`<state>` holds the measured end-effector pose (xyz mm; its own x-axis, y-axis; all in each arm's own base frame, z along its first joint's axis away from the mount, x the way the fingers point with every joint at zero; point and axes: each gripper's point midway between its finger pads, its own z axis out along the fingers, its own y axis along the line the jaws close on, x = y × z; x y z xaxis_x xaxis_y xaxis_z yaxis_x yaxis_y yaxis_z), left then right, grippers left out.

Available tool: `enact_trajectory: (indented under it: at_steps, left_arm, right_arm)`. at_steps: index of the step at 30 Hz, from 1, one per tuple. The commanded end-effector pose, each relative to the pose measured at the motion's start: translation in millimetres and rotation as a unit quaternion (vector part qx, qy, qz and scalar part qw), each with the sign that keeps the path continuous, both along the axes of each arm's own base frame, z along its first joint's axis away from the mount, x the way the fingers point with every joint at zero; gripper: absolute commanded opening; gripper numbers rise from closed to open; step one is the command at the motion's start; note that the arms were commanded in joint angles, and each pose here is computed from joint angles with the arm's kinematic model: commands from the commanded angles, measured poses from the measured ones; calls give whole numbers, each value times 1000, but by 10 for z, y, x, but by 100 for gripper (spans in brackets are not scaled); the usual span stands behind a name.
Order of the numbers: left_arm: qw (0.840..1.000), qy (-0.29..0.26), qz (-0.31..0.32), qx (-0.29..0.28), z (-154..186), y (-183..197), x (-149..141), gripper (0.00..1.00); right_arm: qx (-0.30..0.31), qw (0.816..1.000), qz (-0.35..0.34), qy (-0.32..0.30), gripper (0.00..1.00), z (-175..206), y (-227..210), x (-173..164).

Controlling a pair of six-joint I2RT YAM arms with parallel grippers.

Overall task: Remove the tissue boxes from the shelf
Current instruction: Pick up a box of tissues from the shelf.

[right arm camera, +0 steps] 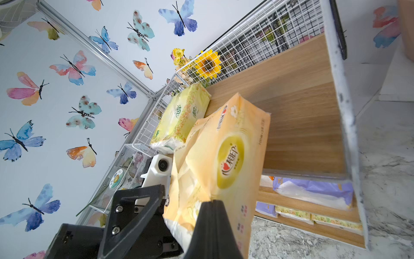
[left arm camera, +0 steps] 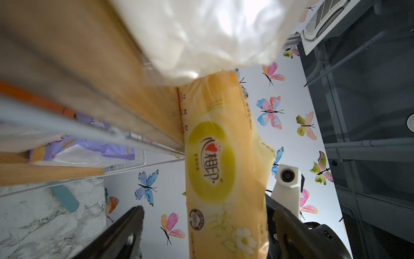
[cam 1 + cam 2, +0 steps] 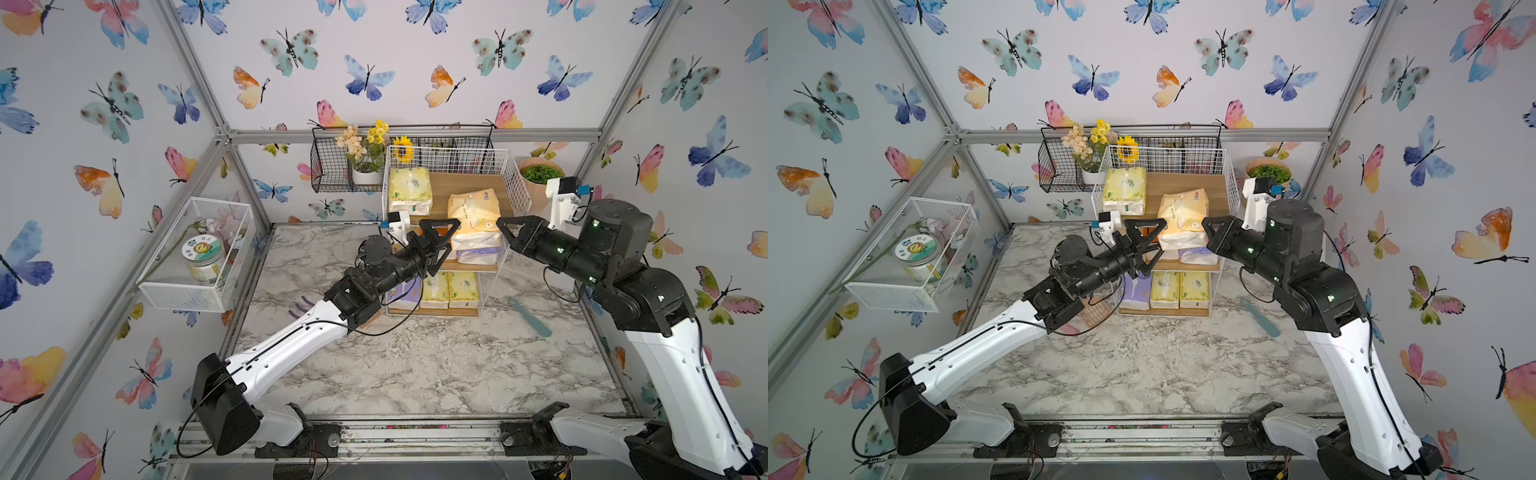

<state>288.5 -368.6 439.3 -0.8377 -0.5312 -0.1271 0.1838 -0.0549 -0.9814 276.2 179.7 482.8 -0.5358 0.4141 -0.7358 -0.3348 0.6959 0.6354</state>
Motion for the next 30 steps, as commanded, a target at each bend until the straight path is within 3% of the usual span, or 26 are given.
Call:
enact_trajectory:
  at_steps: [1, 15, 18, 22, 30]
  left_arm:
    - [999, -14, -16, -35, 196, -54, -42, 85]
    - [998, -31, -17, -43, 287, -76, -102, 28]
    - [999, -40, -10, -35, 291, -54, -125, 21]
    - [998, -61, -3, -26, 309, 4, -203, 20]
    - [993, -121, -13, -9, 219, 206, -555, 18]
  right_arm:
    - [3, 1000, 15, 12, 1, -49, 20, -97]
    - [0, 999, 18, 34, 3, -175, 28, -113]
    - [-1, 999, 16, 36, 20, -178, 12, -128]
    - [-1, 999, 2, 35, 48, -164, -79, -198]
    - [50, 998, -13, 37, 76, -234, -221, -425]
